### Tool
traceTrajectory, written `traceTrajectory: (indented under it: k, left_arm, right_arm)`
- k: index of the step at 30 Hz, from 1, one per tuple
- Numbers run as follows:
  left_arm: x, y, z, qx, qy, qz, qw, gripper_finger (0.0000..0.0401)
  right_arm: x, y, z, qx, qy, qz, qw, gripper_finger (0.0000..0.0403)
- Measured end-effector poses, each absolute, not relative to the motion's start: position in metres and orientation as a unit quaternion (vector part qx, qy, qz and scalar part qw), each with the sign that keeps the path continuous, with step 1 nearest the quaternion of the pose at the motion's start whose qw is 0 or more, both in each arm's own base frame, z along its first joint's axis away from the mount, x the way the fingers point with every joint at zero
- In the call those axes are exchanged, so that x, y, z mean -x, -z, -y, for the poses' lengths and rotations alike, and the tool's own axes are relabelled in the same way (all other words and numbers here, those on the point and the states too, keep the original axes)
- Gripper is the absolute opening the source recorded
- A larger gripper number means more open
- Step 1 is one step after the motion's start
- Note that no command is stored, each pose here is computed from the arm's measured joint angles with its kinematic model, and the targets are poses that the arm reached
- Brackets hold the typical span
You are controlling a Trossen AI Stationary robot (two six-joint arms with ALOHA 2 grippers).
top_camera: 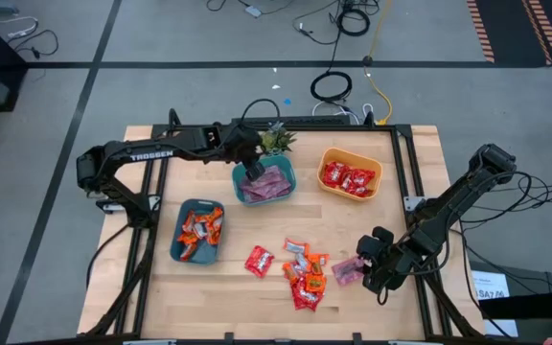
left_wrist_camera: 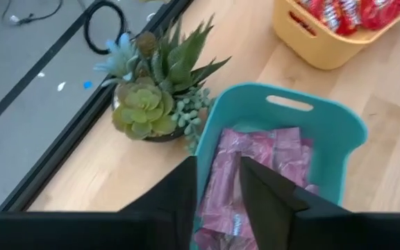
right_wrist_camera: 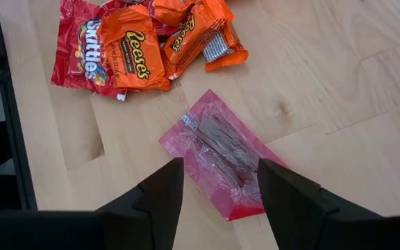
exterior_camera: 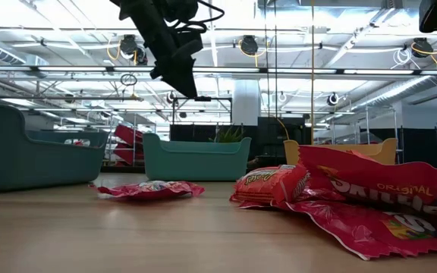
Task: Sort candy
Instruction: Put the pink candy into the light blue bin
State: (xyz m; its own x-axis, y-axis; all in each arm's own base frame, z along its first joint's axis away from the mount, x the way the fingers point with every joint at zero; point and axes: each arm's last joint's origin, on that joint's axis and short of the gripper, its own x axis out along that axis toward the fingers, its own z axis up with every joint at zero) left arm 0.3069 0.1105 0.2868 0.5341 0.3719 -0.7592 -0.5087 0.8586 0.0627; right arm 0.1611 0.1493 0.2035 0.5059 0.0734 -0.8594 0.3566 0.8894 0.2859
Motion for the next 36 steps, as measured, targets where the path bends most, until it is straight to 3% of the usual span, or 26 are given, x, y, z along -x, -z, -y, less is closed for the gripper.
traceTrajectory:
  k: [7,19,26,36]
  left_arm:
    - [-0.307,-0.287,-0.111,0.081,-0.264,-0.410,0.870,0.0158]
    - [-0.310,-0.287,-0.102,0.133,-0.253,-0.400,0.871,0.0160]
    - [-0.312,-0.284,-0.082,0.142,-0.194,-0.425,0.873,0.0160]
    - [-0.316,-0.282,-0.049,0.157,-0.161,-0.444,0.867,0.0160]
  right_arm:
    - [-0.161,-0.203,-0.149,-0.218,0.084,-0.490,0.840,0.0176]
    - [-0.162,-0.204,-0.150,-0.224,0.080,-0.486,0.841,0.0176]
    - [-0.166,-0.207,-0.154,-0.239,0.063,-0.470,0.847,0.0176]
    - [-0.168,-0.209,-0.156,-0.178,0.014,-0.460,0.870,0.0182]
